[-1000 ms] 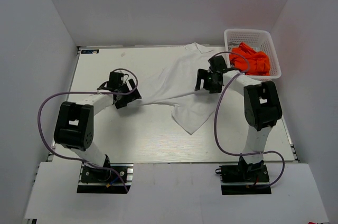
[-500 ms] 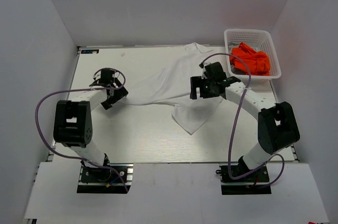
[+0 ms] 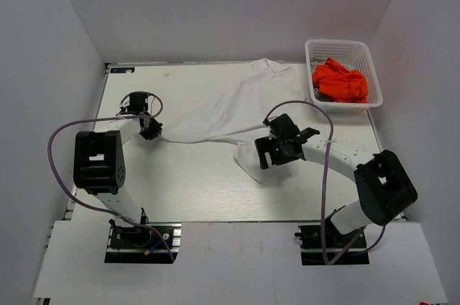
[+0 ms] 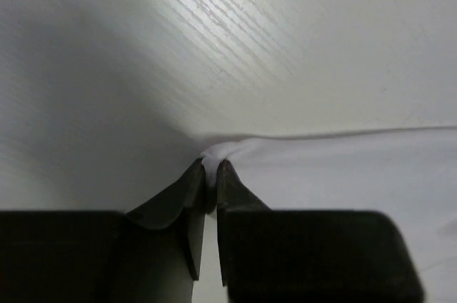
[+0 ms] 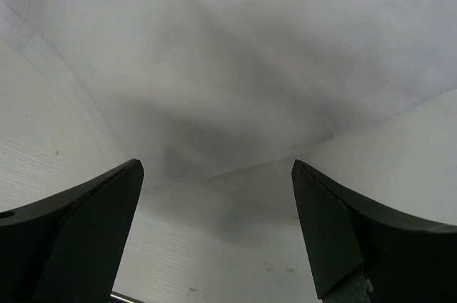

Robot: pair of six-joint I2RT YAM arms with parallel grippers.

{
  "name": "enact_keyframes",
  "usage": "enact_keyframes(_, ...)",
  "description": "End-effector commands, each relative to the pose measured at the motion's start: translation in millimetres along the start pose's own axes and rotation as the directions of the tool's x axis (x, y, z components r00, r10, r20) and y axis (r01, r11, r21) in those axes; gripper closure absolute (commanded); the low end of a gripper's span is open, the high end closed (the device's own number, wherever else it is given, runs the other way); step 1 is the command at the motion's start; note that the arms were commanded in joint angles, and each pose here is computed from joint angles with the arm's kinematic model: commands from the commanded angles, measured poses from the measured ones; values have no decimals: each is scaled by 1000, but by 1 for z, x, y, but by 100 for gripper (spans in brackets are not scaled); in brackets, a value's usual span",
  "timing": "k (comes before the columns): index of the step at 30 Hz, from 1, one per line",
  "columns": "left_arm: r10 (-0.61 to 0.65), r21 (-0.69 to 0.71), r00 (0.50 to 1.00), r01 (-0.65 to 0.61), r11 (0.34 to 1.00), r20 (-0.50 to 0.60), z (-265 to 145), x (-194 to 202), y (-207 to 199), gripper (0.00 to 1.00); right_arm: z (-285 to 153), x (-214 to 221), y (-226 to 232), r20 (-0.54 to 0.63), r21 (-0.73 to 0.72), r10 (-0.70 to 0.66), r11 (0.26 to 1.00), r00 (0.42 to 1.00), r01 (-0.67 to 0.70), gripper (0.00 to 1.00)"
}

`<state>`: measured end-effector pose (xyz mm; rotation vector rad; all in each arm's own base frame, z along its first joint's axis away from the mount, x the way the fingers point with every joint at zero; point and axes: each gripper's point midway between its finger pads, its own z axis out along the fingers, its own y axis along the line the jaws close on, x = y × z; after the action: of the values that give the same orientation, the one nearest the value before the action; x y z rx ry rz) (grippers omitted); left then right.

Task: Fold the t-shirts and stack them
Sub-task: Flatten out the tshirt

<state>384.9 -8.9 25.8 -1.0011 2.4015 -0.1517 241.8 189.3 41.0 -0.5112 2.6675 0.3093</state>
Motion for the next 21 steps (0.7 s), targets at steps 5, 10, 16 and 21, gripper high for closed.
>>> enact_keyframes(5,-5,44,1000,6,999,-29,5,2,-10,100,-8,15,15,37,6,-70,998,997,70,10)
enact_keyframes(10,13,61,1000,-12,998,-10,-5,0,-10,100,-6,16,39,58,10,-177,984,983,177,11)
enact_keyframes(16,20,75,1000,-22,997,21,-17,-2,-8,100,-2,14,56,86,29,-258,966,962,257,14)
enact_keyframes(21,26,100,999,-29,995,28,-25,-1,-13,100,17,27,54,38,60,-289,956,957,286,21)
